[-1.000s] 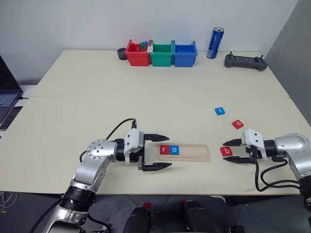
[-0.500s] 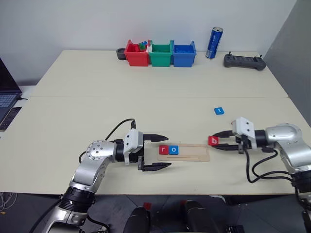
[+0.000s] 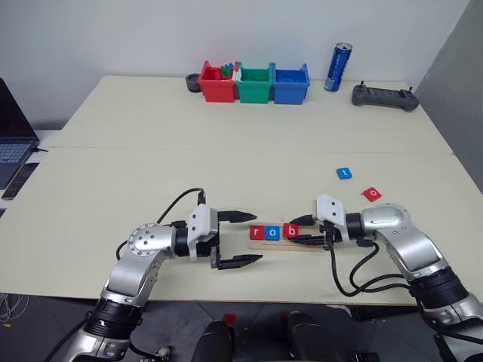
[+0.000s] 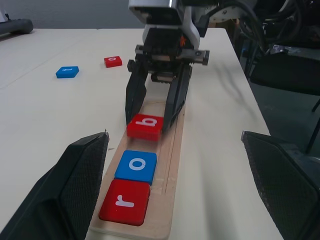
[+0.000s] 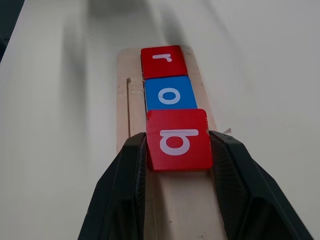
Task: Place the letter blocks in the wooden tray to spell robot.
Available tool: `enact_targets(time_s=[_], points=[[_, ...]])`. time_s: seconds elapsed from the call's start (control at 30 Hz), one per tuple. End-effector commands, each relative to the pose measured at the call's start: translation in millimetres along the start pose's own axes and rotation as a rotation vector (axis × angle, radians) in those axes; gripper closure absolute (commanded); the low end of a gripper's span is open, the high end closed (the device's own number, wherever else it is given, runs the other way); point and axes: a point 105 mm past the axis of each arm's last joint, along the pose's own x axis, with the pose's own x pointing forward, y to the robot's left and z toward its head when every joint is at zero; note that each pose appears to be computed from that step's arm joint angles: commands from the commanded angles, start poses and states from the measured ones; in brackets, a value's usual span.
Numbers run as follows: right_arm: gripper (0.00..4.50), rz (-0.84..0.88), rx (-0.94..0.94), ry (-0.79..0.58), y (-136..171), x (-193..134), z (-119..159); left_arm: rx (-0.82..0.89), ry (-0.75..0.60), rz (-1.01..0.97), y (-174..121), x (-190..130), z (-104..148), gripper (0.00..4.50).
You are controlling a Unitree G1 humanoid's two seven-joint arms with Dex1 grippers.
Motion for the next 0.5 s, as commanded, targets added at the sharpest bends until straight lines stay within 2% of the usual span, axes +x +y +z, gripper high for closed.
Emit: enact_targets(time_s=[0.03, 0.5], points=[[3.04, -0.019, -0.053, -0.019, -7.9, -0.3, 11.9, 0.043, -0.018, 0.006, -0.3, -2.0, 11.2, 0.0], [3.04, 0.036, -0.052, -0.007, -1.6, 0.9, 11.1, 0.052, -0.014, 0.018, 3.8, -2.2, 12.5, 0.0]])
